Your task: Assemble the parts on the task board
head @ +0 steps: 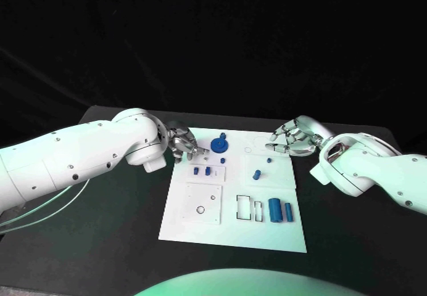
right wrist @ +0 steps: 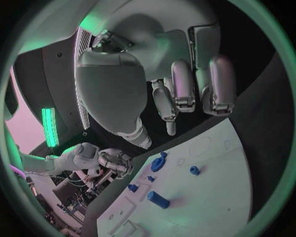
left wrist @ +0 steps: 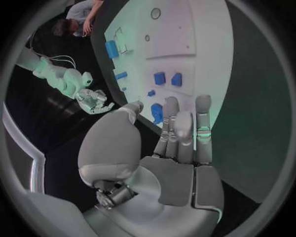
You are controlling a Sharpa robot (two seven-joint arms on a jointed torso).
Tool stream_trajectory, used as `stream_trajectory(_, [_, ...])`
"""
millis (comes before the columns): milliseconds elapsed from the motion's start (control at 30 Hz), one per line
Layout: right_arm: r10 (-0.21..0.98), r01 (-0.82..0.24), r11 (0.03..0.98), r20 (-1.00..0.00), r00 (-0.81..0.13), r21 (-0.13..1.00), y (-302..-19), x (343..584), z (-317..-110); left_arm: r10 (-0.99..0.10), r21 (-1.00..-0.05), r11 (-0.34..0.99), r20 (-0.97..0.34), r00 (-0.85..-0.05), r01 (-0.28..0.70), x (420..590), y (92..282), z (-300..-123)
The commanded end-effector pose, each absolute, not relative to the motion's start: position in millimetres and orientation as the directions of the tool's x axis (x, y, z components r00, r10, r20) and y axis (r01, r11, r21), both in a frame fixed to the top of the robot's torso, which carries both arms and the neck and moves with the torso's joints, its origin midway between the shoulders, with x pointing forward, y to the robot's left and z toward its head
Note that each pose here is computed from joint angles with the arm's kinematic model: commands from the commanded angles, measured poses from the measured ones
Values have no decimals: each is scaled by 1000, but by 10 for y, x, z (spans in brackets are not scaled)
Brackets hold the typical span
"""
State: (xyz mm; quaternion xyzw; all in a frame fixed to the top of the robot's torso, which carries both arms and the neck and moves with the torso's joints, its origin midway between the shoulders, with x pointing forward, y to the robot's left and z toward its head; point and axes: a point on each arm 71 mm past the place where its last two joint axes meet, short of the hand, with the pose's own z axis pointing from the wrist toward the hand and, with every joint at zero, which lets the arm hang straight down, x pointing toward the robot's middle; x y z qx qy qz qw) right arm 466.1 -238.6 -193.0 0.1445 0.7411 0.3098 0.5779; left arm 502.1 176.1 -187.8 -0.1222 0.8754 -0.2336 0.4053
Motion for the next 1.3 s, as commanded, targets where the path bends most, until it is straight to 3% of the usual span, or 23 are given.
stream_trajectory(33, [572,-157,762,-766,-292,629,-2376,4659,-1929,-463,-616,773,-713,-527,154,5047,1592,-1758])
stream_trajectory(167, [577,-162,758,-765,-287,632,-2374,4661,-1924,-418,-581,748,-788,-453,321,5028,1453,-1762])
stream_trajectory(300, [582,-168,752,-762,-284,637,-2366,4663,-1919,-342,-484,725,-871,-353,491,4989,1309,-1790])
stream_trajectory(500, [588,-178,745,-759,-279,643,-2346,4667,-1911,-221,-334,706,-942,-254,625,4965,1143,-1883])
stream_trajectory(700, [590,-183,742,-758,-279,645,-2328,4667,-1908,-93,-219,710,-971,-219,670,4965,1023,-1991])
stream_trajectory(933, [591,-184,741,-757,-279,646,-2322,4666,-1908,31,-146,723,-970,-243,675,4976,953,-2093])
stream_trajectory(1300, [591,-181,741,-757,-280,646,-2320,4663,-1907,110,-111,726,-955,-275,679,4978,891,-2153])
